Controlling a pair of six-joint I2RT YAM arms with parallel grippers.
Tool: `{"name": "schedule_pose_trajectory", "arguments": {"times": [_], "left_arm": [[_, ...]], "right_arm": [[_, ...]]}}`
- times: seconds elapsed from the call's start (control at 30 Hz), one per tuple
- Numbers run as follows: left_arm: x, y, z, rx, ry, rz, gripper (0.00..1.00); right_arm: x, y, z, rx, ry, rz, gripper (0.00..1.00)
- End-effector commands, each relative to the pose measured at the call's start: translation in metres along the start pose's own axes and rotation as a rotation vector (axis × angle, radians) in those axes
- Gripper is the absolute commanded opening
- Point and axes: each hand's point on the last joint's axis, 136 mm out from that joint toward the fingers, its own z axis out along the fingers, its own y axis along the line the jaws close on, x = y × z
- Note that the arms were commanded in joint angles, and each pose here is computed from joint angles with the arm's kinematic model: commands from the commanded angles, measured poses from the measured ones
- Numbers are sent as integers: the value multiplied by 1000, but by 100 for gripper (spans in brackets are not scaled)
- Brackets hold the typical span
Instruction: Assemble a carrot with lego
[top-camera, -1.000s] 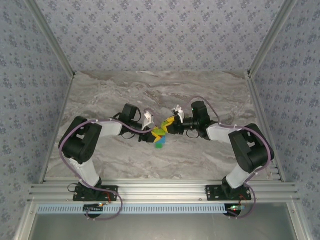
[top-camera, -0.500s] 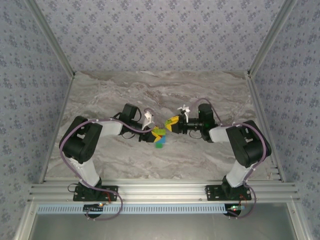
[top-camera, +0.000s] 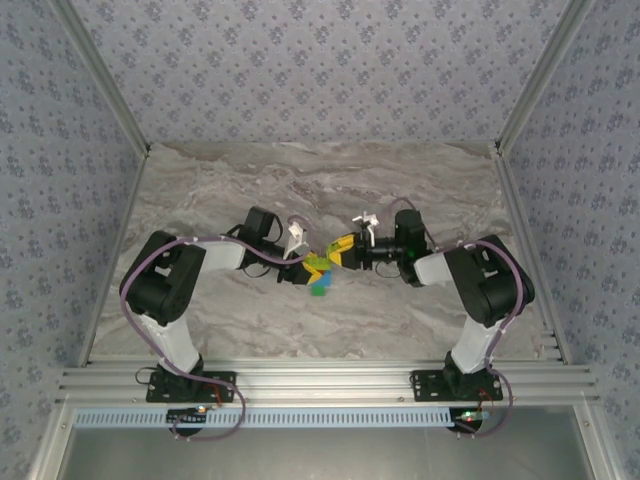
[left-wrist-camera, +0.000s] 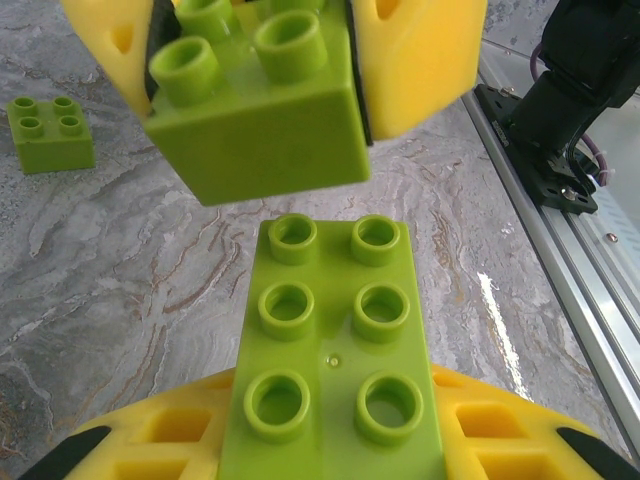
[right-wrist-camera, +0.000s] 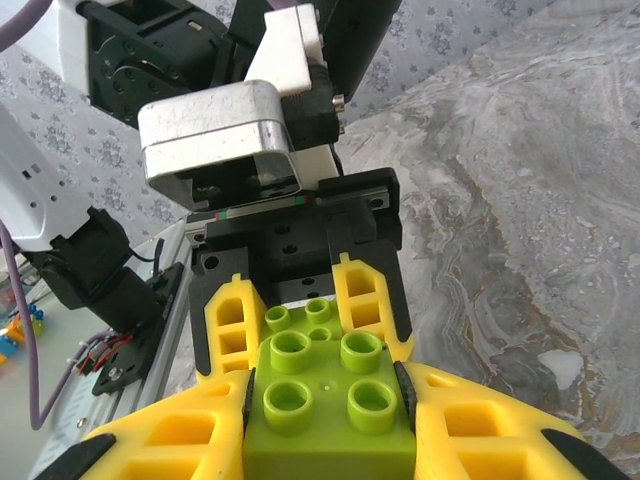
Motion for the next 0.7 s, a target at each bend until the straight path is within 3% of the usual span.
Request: {"name": "schedule_pose_trajectory", "arguments": {"times": [0.0, 0.67], "left_arm": [[13, 4, 2, -4, 27, -43, 0], [9, 11, -4, -24, 7, -64, 0]], "right_arm": [[3, 6, 5, -40, 8, -5, 22], [25, 6, 8, -22, 26, 30, 22]]}}
